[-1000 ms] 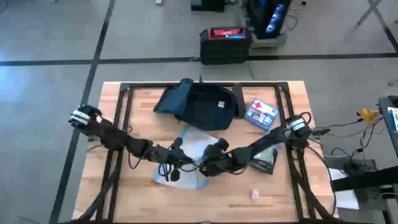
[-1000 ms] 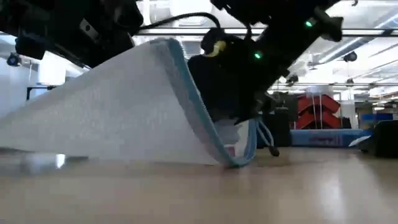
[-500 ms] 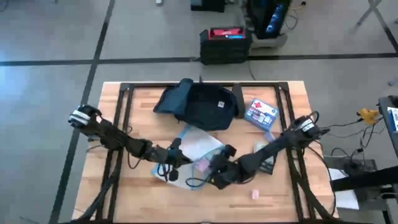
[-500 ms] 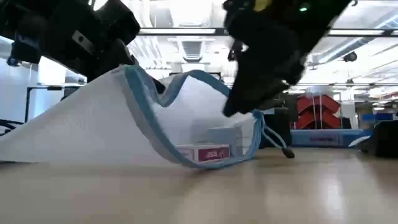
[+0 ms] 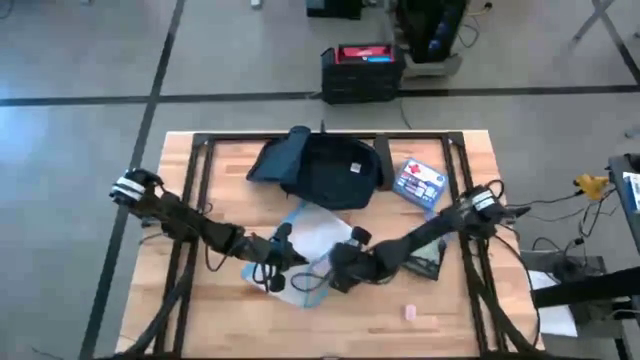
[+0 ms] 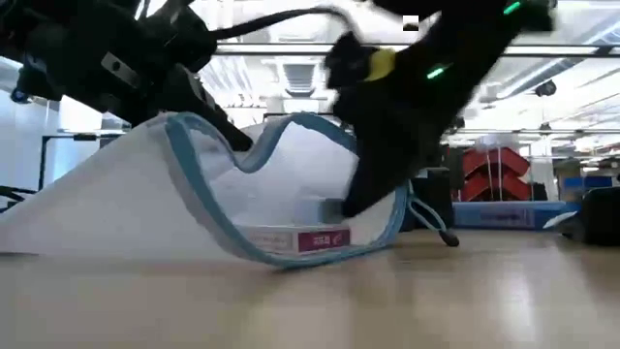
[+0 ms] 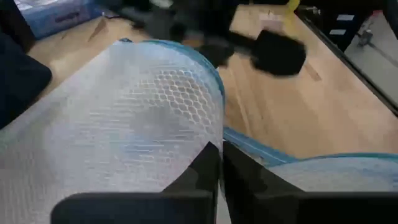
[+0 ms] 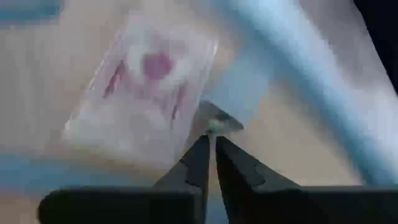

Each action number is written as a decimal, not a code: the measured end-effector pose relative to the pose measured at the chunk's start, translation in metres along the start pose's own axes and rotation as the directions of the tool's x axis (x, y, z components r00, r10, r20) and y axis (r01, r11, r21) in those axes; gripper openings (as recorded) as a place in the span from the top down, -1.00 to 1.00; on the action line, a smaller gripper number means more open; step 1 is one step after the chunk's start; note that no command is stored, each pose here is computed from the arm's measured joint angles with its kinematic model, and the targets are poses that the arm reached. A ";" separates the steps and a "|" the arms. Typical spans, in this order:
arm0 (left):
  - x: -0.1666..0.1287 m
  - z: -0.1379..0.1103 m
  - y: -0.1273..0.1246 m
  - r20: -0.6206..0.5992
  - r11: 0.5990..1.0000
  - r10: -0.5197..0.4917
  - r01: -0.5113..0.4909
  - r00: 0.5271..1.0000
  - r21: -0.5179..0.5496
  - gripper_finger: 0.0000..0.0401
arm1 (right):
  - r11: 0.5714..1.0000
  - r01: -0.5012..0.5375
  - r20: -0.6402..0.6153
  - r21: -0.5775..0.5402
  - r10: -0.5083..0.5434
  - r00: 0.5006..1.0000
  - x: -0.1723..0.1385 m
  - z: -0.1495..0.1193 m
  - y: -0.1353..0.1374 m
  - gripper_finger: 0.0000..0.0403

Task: Unpack backpack
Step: Put the pink charger adapter into the zip bag, then put the green earphone into the zip bag

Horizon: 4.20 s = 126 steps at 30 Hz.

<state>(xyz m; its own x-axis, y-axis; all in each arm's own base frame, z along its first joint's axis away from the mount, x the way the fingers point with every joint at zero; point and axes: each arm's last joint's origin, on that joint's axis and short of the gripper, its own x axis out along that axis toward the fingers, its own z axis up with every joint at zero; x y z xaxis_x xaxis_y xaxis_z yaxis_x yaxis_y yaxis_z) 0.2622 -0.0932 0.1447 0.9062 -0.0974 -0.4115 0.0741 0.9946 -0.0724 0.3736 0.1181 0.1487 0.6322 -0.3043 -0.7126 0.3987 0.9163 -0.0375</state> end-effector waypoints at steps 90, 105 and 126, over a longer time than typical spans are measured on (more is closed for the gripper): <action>-0.001 -0.004 0.001 -0.006 1.000 -0.007 0.007 1.000 0.008 1.00 | 0.778 0.151 -0.475 0.610 0.207 0.856 -0.112 -0.063 0.032 0.54; -0.003 0.010 -0.003 0.137 0.990 -0.092 0.075 0.986 0.121 1.00 | 0.959 -0.141 0.071 0.245 0.128 0.989 -0.014 -0.001 0.031 0.54; -0.010 -0.016 0.004 0.055 0.988 -0.087 0.078 0.995 0.137 1.00 | 1.000 0.002 0.183 -0.006 -0.001 0.983 -0.013 0.018 0.050 -0.63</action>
<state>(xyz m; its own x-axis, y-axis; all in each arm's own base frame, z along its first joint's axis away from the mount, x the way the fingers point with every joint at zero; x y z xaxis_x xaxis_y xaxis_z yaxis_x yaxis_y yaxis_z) 0.2465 -0.0888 0.1342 0.9180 -0.1811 -0.3528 0.2011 0.9794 0.0205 0.3977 0.1634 0.1687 0.7430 -0.3475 -0.5720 0.3957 0.9174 -0.0433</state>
